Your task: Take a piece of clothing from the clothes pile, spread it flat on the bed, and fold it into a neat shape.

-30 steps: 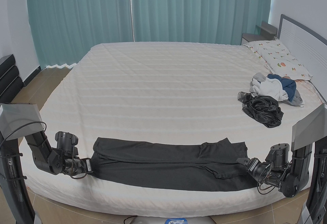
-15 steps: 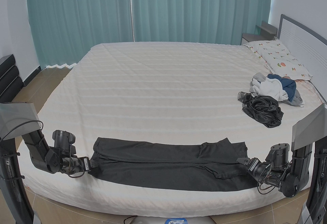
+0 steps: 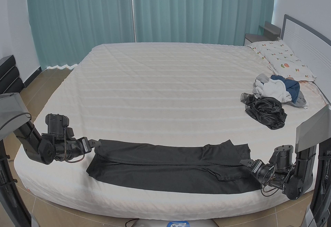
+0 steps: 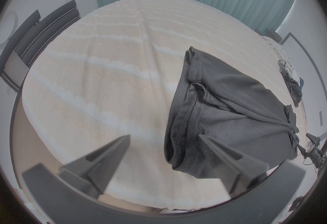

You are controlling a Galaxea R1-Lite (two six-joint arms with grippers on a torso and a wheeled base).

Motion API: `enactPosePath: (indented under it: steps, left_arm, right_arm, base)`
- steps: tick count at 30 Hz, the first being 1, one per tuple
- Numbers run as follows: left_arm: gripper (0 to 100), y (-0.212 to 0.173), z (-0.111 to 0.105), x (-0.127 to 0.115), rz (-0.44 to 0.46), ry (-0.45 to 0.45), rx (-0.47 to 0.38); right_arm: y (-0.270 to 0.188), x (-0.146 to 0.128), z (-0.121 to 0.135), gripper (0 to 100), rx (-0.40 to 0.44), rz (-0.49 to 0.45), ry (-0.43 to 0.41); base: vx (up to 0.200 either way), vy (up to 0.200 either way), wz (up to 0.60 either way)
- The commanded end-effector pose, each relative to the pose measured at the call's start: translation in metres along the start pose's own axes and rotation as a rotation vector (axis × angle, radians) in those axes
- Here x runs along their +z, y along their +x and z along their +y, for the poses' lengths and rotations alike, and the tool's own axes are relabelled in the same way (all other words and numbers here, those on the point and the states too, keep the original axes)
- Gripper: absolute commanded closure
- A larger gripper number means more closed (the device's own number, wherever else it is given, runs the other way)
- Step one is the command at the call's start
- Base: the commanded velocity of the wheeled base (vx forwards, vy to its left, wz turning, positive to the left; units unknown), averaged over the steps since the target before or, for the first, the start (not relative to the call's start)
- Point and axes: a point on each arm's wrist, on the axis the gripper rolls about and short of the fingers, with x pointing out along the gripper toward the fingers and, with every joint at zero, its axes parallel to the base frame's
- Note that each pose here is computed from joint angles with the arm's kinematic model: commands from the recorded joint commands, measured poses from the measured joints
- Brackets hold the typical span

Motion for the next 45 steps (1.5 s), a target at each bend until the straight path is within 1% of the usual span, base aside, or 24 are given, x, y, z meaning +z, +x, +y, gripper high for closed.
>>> enactPosePath:
  steps: [1,2,4,6,10,11,14,19,25,36,37,45]
  left_arm:
    - [0,0.024,-0.013,0.0,0.018,0.047,-0.029]
    - [0,0.025,-0.013,0.0,0.02,0.05,-0.029]
    - [0,0.047,-0.014,-0.008,0.054,0.092,-0.029]
    - [0,0.061,-0.011,-0.011,0.062,0.142,-0.013]
    - [0,0.07,-0.007,-0.013,0.073,0.163,0.001]
    - [0,0.078,-0.005,-0.018,0.086,0.171,0.006]
    - [0,0.084,-0.005,-0.017,0.078,0.176,0.002]
    - [0,0.084,-0.005,-0.017,0.073,0.224,0.005]
    - [0,0.086,-0.004,-0.015,0.058,0.228,0.029]
    - [0,0.089,-0.002,-0.015,0.064,0.222,0.021]
    - [100,0.089,-0.003,-0.015,0.064,0.223,0.02]
    - [100,0.088,-0.003,-0.017,0.069,0.223,0.021]
  right_arm:
    - [-0.001,0.002,0.0,0,0.0,-0.006,0.005]
    - [-0.001,0.002,0.0,0,0.002,-0.007,0.003]
    - [-0.001,0.002,-0.001,0,-0.002,-0.006,0.004]
    - [0.0,0.002,-0.001,0,-0.003,-0.007,0.004]
    - [0.0,0.002,-0.001,0,-0.003,-0.008,0.005]
    - [0.0,0.002,-0.001,0,-0.004,-0.006,0.005]
    - [0.001,0.001,-0.002,0,-0.005,-0.003,0.004]
    - [0.001,0.0,-0.001,0,-0.002,0.001,0.0]
    - [0.001,-0.001,0.0,0,0.0,0.004,-0.002]
    - [0.003,-0.002,-0.002,0,-0.007,0.009,-0.002]
    - [0.003,-0.002,-0.001,0,-0.006,0.008,-0.002]
    - [0.003,-0.003,-0.002,0,0.0,0.004,-0.002]
  base:
    - [0.0,0.0,0.0]
    - [0.0,0.0,0.0]
    - [0.0,0.0,0.0]
    - [0.0,0.0,0.0]
    - [0.0,0.0,0.0]
    - [0.0,0.0,0.0]
    - [0.0,0.0,0.0]
    - [0.0,0.0,0.0]
    - [0.0,0.0,0.0]
    - [0.0,0.0,0.0]
    - [0.0,0.0,0.0]
    - [0.0,0.0,0.0]
